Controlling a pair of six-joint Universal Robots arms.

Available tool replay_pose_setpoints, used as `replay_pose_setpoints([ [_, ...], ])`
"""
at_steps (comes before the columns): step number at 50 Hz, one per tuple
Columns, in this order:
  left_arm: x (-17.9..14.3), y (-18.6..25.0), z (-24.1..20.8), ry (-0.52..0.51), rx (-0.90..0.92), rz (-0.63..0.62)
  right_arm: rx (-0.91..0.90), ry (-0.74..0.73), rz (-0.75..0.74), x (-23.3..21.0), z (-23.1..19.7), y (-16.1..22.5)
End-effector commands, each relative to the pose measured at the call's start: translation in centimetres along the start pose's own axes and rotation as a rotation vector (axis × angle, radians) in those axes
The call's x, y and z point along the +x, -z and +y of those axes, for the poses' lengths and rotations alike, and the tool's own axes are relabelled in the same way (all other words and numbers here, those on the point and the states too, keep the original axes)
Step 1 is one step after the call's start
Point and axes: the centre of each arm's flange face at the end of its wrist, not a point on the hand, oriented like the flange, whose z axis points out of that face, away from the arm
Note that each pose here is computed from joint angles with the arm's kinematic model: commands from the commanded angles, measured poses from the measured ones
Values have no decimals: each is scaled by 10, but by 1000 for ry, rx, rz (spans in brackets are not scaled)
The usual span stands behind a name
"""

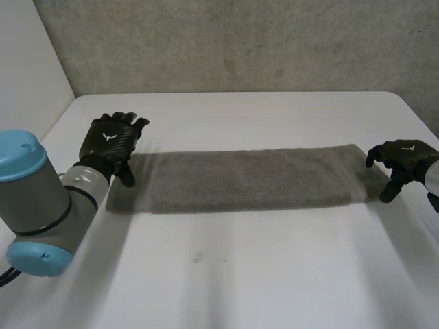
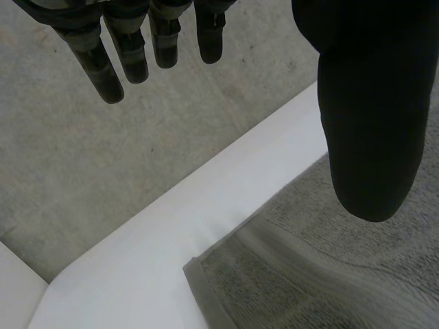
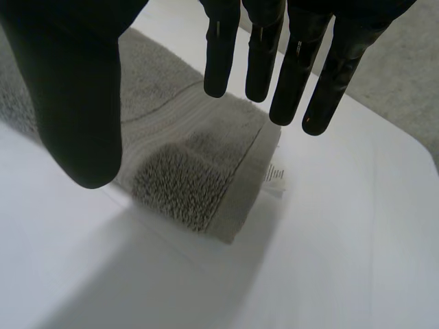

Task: Fold the laundry

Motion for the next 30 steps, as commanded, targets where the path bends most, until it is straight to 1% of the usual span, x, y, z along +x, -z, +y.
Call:
replay_pose_setpoints([
  [1, 0, 1, 5, -5, -6, -2, 30, 3, 6, 6, 17, -19],
  [16, 1, 1, 7, -5, -2, -1, 46, 25, 25, 8, 38, -41],
  [19, 2, 2, 8, -5, -1, -2, 36, 59, 46, 12, 39, -43],
  [21, 1, 2, 8, -5, -1, -3, 25, 87, 102, 25, 38, -42],
  [22, 1, 2, 8, -5, -1, -3, 25, 87, 102, 25, 38, -42],
  [24, 1, 3, 8, -5, -2, -5, -8, 106, 214, 49, 38, -38],
  [25, 1, 3, 8, -5, -2, -5, -8, 106, 215, 49, 38, -38],
  [26, 1, 4, 8, -5, -2, -5, -35, 128, 274, 59, 39, -38],
  [27, 1, 4, 8, -5, -2, -5, -36, 129, 275, 60, 39, -38],
  [29, 0, 5, 8, -5, -2, -6, -89, 213, 380, 76, 38, -34],
  [30, 0, 5, 8, -5, -2, -6, -89, 213, 380, 76, 38, -34],
])
